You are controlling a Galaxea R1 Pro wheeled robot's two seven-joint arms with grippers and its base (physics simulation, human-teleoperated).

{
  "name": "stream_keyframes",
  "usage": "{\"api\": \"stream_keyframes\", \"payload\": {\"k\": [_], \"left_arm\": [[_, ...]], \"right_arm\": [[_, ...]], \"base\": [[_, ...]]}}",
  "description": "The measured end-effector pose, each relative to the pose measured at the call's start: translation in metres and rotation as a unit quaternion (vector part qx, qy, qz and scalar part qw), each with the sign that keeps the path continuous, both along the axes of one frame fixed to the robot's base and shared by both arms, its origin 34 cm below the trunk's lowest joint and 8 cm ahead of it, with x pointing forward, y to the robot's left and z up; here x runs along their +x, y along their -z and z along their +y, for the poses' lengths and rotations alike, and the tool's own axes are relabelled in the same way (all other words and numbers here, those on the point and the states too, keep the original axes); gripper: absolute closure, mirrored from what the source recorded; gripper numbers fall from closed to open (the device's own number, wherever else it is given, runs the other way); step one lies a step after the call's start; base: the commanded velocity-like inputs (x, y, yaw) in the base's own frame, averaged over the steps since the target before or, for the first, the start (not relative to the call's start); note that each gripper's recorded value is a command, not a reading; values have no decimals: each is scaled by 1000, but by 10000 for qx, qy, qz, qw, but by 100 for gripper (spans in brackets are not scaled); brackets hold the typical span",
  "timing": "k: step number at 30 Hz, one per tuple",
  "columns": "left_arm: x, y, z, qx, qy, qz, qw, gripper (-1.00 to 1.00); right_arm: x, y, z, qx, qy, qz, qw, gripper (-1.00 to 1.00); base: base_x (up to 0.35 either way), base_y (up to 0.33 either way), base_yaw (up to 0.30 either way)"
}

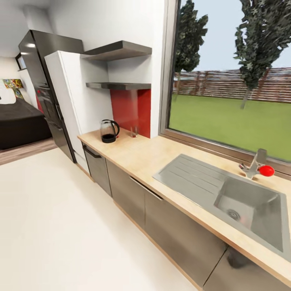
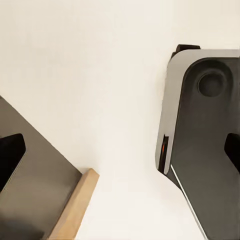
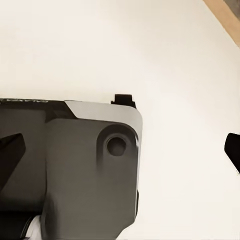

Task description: Set up a coffee station on the kitchen countertop: keep the coffee maker on the countertop, move the bottle of coffee from the kitchen shelf to the counter next to the coffee maker, place a paper coffee filter on top of the coffee maker, put the saucer next to the coffee maker with the coffee cup on the saucer, and place the electric kettle next to the coffee maker.

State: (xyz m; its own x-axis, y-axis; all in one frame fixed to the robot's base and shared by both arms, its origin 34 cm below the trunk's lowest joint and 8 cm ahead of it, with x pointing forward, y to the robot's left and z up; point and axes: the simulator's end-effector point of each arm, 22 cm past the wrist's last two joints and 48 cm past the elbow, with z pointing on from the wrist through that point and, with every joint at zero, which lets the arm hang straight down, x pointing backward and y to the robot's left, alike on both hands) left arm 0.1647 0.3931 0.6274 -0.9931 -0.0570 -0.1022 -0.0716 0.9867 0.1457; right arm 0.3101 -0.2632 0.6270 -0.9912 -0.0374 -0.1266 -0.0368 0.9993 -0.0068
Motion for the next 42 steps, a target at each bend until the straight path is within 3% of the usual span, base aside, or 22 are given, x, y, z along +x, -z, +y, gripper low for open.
{"api": "stream_keyframes", "payload": {"k": [9,15,42], "left_arm": [[3,0,0,-2,9,-29,10000,-100],[3,0,0,0,23,-32,10000,-100],[6,-1,0,1,6,-83,10000,-100]], "right_arm": [[3,-1,2,6,-11,-40,10000,-100],[18,-4,0,4,-44,-374,9993,-100],[22,-6,0,-3,-29,-450,9990,-100]], "base": [[299,178,84],[303,150,2],[285,214,21]]}}
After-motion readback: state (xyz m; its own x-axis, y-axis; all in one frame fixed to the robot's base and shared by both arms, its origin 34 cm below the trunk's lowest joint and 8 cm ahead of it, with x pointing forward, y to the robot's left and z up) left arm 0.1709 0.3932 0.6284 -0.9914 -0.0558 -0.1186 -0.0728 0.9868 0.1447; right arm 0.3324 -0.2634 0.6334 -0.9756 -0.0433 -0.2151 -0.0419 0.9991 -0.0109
